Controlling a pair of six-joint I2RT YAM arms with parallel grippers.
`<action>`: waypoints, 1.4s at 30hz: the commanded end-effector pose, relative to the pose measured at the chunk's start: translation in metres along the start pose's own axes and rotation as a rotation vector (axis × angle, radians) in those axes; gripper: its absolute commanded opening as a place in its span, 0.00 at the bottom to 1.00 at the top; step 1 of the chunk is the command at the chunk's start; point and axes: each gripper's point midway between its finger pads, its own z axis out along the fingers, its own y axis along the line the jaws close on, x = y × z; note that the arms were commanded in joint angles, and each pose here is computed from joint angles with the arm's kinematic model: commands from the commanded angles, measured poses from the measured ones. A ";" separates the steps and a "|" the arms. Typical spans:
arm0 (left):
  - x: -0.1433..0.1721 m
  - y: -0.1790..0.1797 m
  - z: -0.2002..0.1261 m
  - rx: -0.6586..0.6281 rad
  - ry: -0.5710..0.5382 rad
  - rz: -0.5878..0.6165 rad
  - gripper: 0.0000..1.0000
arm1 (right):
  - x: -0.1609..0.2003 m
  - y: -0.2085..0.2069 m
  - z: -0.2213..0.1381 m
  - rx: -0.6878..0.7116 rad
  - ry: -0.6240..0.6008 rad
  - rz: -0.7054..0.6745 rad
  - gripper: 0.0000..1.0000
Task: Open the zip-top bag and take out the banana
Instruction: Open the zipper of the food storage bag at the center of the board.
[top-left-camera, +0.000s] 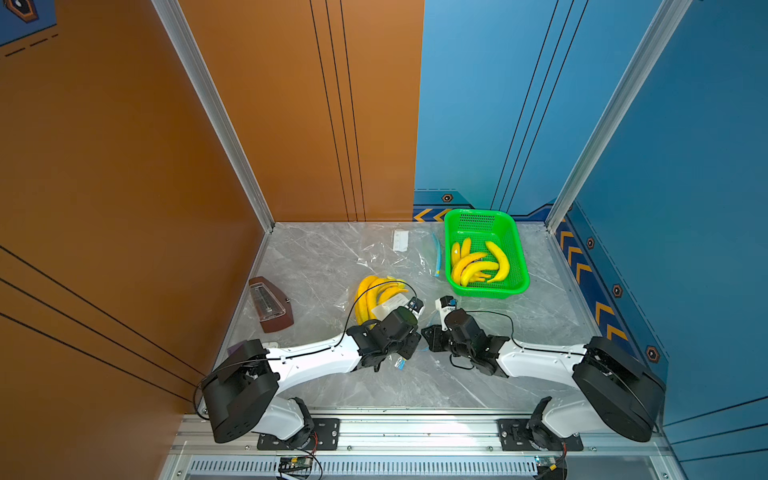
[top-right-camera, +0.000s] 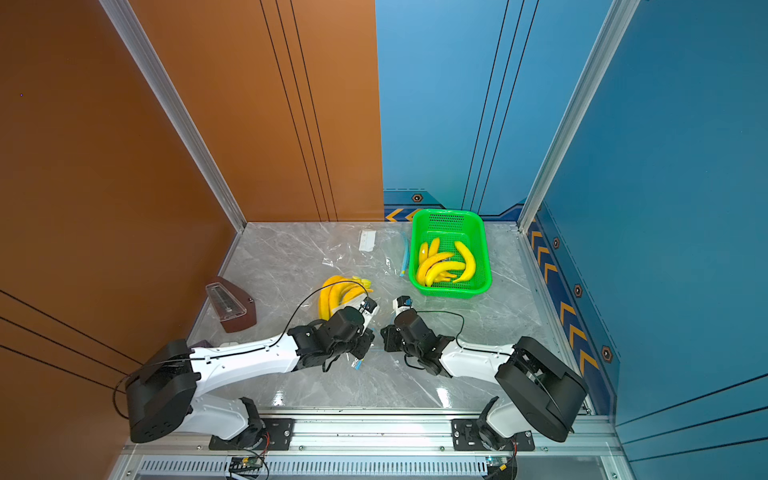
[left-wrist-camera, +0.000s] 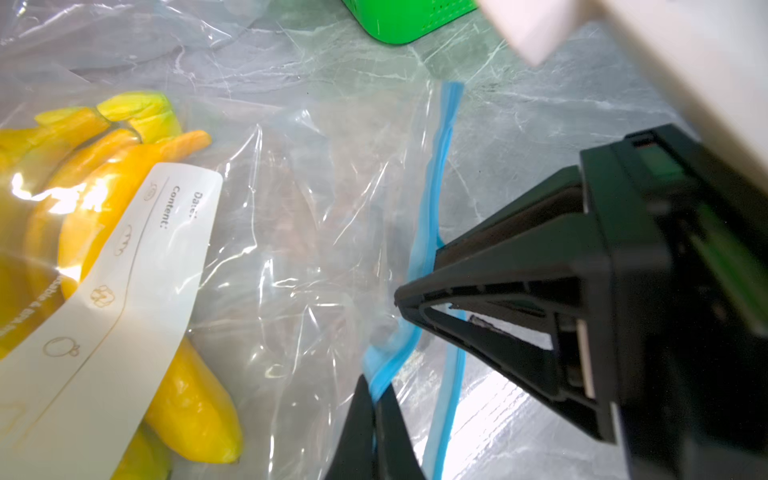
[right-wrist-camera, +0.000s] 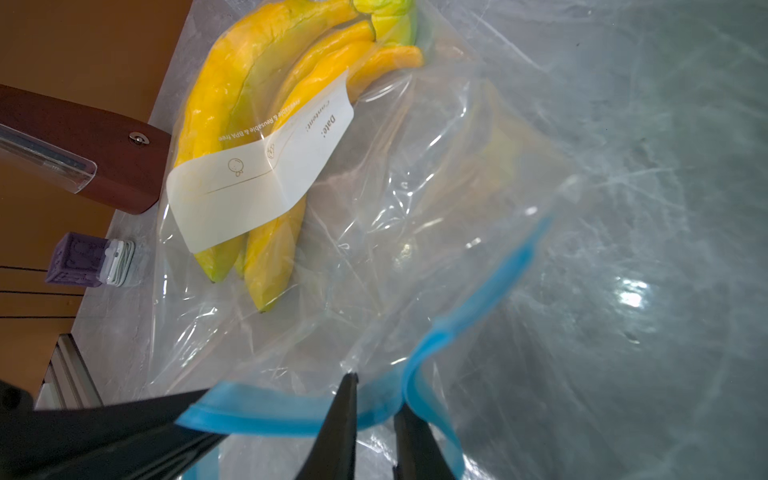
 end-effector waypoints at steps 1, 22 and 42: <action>-0.003 0.008 -0.003 -0.035 -0.027 -0.018 0.00 | 0.002 0.007 -0.001 -0.014 0.000 -0.020 0.19; -0.001 -0.003 -0.001 0.028 0.000 -0.003 0.00 | -0.001 0.024 -0.009 -0.050 -0.049 -0.095 0.34; -0.056 -0.032 -0.028 0.133 -0.183 -0.178 0.00 | -0.012 0.045 0.014 -0.191 -0.187 -0.147 0.37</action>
